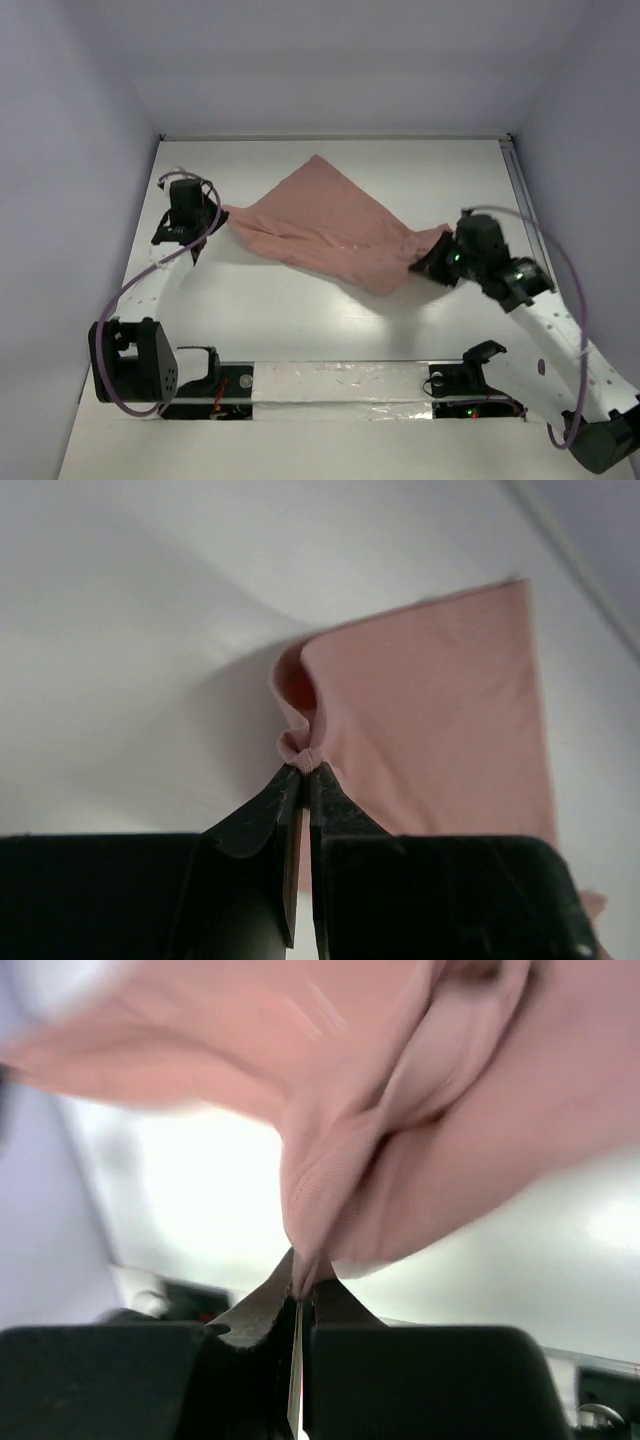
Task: Fold and stack the t-shirts
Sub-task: Flatten the tshirt out
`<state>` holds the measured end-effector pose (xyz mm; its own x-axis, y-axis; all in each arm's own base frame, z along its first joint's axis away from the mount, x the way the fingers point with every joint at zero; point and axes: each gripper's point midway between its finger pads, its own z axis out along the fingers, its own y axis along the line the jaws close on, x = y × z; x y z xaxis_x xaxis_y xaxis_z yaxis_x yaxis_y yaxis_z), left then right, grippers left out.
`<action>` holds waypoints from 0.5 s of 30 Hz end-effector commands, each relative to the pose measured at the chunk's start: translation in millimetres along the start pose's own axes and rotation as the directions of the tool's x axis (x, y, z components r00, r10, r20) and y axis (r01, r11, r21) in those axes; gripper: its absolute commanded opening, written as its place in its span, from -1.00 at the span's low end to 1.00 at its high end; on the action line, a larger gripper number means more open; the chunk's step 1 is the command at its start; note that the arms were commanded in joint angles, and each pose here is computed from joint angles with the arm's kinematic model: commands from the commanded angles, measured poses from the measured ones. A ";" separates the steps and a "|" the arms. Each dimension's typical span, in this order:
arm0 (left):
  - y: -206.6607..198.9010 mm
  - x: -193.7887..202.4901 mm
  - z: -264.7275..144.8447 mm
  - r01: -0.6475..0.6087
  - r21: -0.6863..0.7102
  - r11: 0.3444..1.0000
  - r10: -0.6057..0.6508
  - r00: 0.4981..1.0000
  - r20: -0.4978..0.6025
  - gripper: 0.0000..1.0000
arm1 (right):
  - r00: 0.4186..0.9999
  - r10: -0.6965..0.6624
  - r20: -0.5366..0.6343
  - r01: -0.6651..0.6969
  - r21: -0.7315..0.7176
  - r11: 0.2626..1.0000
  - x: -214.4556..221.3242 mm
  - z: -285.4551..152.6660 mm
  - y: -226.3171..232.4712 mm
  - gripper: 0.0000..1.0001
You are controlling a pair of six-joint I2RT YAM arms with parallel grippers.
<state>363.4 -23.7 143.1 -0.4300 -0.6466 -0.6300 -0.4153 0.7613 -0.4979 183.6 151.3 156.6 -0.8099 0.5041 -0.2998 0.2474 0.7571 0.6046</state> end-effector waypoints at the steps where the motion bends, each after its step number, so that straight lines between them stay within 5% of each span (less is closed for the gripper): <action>1: -78.0 -76.7 -59.8 -0.038 0.181 0.983 0.001 0.980 0.200 -1.00 | 0.929 -0.136 0.344 0.166 -0.059 0.984 -85.9 -96.7 75.6 -1.00; 7: -170.1 -172.1 -189.6 -0.079 0.409 0.909 -0.110 0.900 0.421 -1.00 | 0.727 -0.221 0.650 0.308 -0.022 0.951 -166.7 -218.7 148.5 -1.00; 8: -184.7 -193.0 -223.7 -0.094 0.461 0.882 -0.150 0.873 0.463 -1.00 | 0.647 -0.198 0.737 0.352 -0.058 0.934 -176.6 -269.7 167.7 -1.00; 15: -215.8 -260.6 -380.9 -0.180 0.617 0.767 -0.310 0.737 0.600 -1.00 | 0.401 -0.049 0.915 0.454 -0.153 0.878 -191.0 -411.6 207.4 -1.00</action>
<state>298.8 -48.7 593.6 0.1940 -0.6859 -0.7013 0.2011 0.7275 -0.6559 201.9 68.3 616.6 0.0282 0.5748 -0.8178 -0.2316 0.7996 0.5541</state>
